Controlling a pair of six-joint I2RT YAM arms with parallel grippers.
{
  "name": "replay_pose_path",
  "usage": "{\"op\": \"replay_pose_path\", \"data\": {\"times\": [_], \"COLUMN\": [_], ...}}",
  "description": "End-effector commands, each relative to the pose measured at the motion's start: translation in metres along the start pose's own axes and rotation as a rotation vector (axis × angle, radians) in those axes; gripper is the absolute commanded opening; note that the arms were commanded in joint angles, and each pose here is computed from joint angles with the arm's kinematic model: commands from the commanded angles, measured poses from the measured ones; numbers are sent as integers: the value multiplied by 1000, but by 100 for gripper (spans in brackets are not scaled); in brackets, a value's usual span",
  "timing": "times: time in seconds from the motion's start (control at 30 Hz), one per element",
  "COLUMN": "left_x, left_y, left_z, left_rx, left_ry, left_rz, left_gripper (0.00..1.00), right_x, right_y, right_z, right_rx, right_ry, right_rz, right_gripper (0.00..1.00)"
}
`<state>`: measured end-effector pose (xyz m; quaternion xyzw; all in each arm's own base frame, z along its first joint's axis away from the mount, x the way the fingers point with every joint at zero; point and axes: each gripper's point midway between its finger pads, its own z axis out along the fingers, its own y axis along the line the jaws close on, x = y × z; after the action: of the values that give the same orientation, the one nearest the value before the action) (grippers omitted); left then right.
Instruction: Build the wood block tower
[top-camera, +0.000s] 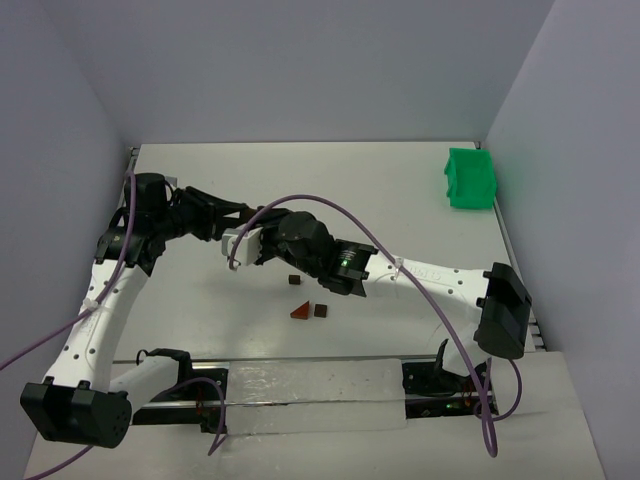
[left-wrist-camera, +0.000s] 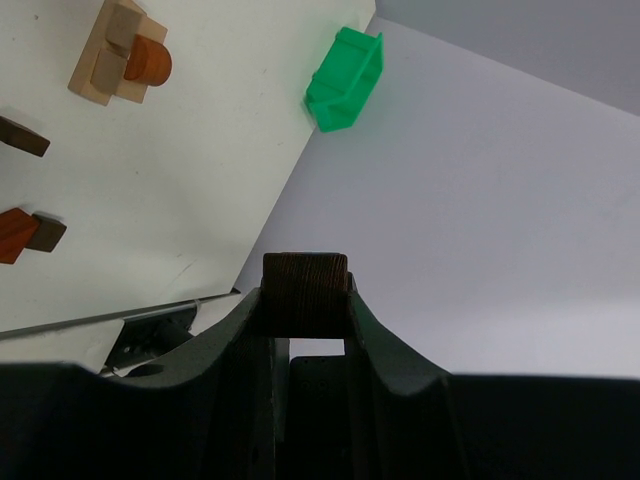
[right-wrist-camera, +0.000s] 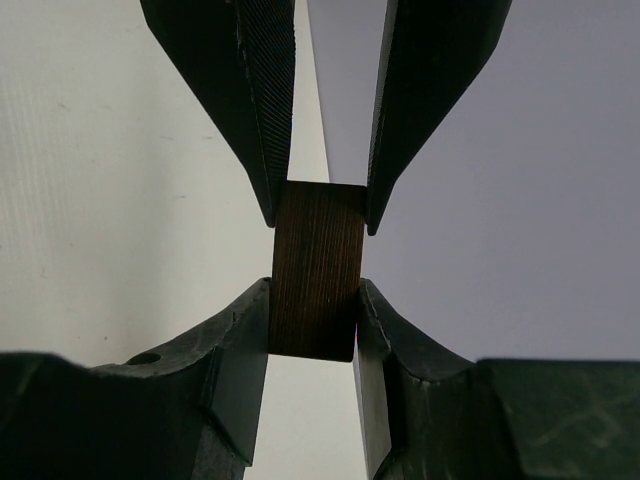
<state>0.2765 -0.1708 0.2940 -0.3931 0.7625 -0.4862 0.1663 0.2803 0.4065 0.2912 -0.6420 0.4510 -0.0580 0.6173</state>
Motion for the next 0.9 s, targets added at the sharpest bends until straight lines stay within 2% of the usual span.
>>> {"op": "replay_pose_path", "data": {"times": [0.0, 0.07, 0.2, 0.27, 0.3, 0.47, 0.6, 0.73, 0.87], "left_x": [15, 16, 16, 13, 9, -20, -61, -98, -121], "left_y": [-10, -9, -8, -5, -3, -3, -2, 9, 13], "left_z": [-10, -9, -8, -8, -8, -17, -27, -36, -47], "left_rx": [36, 39, 41, 32, 24, 19, -14, -44, -55], "left_ry": [52, 61, 72, 63, 52, -32, -145, -238, -325], "left_rz": [-16, -18, -21, -23, -24, -9, 78, 126, 144], "left_gripper": [5, 18, 77, 97, 99, 99, 99, 99, 99], "right_x": [-7, -9, -12, -12, -10, 1, 20, 44, 77], "right_y": [-25, -27, -29, -29, -26, -19, -9, -8, -24], "right_z": [-4, -7, -14, -17, -21, -40, -57, -73, -74], "right_rx": [48, 46, 40, 34, 19, -29, -127, -186, -151], "right_ry": [-8, -18, -30, -31, -24, 18, 93, 124, 184], "right_rz": [24, 33, 57, 66, 77, 220, 543, 959, 1262], "right_gripper": [0, 0, 0, 0, 0, 0, 0, 0, 0]}}
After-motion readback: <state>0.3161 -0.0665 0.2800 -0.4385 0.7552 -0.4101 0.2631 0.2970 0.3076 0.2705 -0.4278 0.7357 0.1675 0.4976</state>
